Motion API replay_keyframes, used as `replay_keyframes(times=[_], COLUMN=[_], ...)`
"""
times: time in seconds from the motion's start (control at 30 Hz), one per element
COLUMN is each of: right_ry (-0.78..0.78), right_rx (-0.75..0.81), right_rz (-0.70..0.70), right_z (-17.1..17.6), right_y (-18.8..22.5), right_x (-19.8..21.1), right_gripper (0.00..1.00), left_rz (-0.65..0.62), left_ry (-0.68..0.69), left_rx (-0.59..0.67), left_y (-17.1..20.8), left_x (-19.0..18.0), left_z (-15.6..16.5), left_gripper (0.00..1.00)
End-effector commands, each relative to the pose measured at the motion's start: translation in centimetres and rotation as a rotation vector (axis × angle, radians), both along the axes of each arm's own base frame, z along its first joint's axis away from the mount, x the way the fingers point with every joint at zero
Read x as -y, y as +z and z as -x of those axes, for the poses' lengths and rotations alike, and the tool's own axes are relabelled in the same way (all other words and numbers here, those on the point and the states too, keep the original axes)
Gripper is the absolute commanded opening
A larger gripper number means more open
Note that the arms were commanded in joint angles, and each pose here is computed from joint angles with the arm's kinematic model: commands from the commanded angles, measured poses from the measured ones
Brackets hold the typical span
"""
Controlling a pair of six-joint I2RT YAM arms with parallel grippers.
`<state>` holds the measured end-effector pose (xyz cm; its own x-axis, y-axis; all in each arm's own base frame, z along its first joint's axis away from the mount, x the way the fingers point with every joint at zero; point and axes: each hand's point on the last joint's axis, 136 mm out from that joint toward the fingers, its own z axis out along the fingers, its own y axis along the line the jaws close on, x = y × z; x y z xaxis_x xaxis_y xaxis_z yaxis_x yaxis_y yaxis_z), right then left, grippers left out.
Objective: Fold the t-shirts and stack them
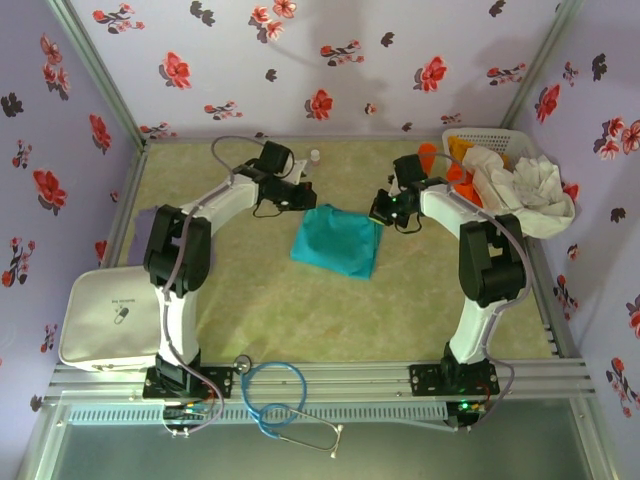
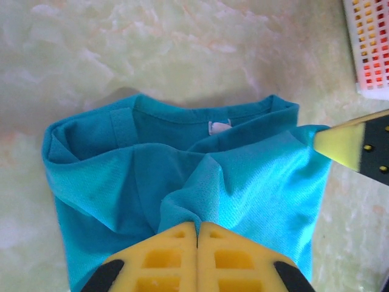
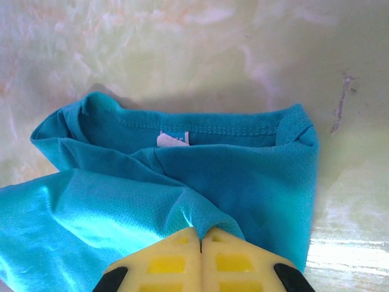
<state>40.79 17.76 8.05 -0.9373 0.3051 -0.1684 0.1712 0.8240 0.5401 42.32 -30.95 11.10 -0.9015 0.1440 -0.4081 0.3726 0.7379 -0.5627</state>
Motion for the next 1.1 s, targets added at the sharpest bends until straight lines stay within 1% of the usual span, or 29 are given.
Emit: replay_keyframes(times=[0.0, 0.07, 0.2, 0.23, 0.3, 0.33, 0.4, 0.43, 0.53, 0.63, 0.67, 0.7, 0.73, 0.77, 0.83, 0.9, 1.0, 1.07], right_ry=[-0.062, -0.085, -0.157, -0.176, -0.208, -0.218, -0.233, -0.239, -0.265, -0.299, -0.300, -0.300, -0.299, -0.293, -0.265, -0.223, -0.145, -0.104], right_rx=[-0.011, -0.020, -0.019, -0.023, -0.033, -0.039, -0.042, -0.043, -0.045, -0.045, -0.044, -0.047, -0.042, -0.033, -0.020, -0.014, -0.013, -0.016], right_rz=[-0.012, -0.008, 0.033, 0.029, 0.006, -0.005, -0.017, -0.018, -0.024, -0.019, -0.024, -0.027, -0.034, -0.047, -0.077, -0.091, -0.076, -0.078], right_z=[-1.0, -1.1, -1.0, -1.0, -1.1, -1.1, -1.2, -1.2, -1.2, -1.2, -1.2, -1.2, -1.3, -1.3, -1.1, -0.5, 1.2, 2.4], right_y=[-0.9, -1.3, -1.9, -2.1, -2.4, -2.5, -2.6, -2.8, -2.9, -3.2, -3.3, -3.2, -3.0, -2.6, -1.5, -0.5, 0.9, 1.5], right_x=[0.4, 0.7, 2.2, 2.5, 2.9, 3.1, 3.4, 3.5, 3.9, 4.6, 4.5, 4.4, 4.4, 4.1, 3.4, 2.6, 1.3, 0.2], right_gripper=[0.00, 0.00, 0.00, 0.00, 0.00, 0.00, 0.00, 0.00, 0.00, 0.01, 0.09, 0.20, 0.28, 0.34, 0.51, 0.63, 0.68, 0.69], left_rz=[-0.003, 0.000, 0.010, 0.013, 0.005, -0.001, -0.015, -0.017, 0.004, 0.016, 0.025, 0.027, 0.031, 0.033, 0.044, 0.062, 0.087, 0.096], left_ry=[-0.018, -0.015, 0.005, 0.012, 0.030, 0.037, 0.055, 0.067, 0.095, 0.101, 0.097, 0.098, 0.097, 0.097, 0.106, 0.114, 0.114, 0.106], left_rx=[0.032, 0.036, 0.045, 0.046, 0.045, 0.048, 0.059, 0.066, 0.080, 0.069, 0.055, 0.033, 0.014, -0.001, -0.039, -0.063, -0.083, -0.095], left_y=[-0.9, -1.3, -1.7, -1.7, -1.5, -1.3, -0.1, 0.6, 2.7, 3.5, 3.5, 3.2, 3.0, 2.8, 2.2, 1.9, 1.5, 1.1], left_x=[0.0, 0.1, 0.3, 0.3, 0.0, -0.1, -0.6, -0.9, -1.3, -1.2, -0.9, -0.7, -0.4, -0.1, 0.6, 1.3, 2.7, 3.6], left_z=[-1.6, -2.4, -4.1, -4.4, -4.9, -5.0, -4.7, -4.5, -2.9, -0.6, 0.3, 1.2, 2.1, 2.9, 4.4, 5.5, 7.0, 7.7], left_gripper=[0.00, 0.00, 0.03, 0.06, 0.24, 0.29, 0.36, 0.38, 0.41, 0.41, 0.41, 0.41, 0.41, 0.41, 0.41, 0.41, 0.41, 0.40])
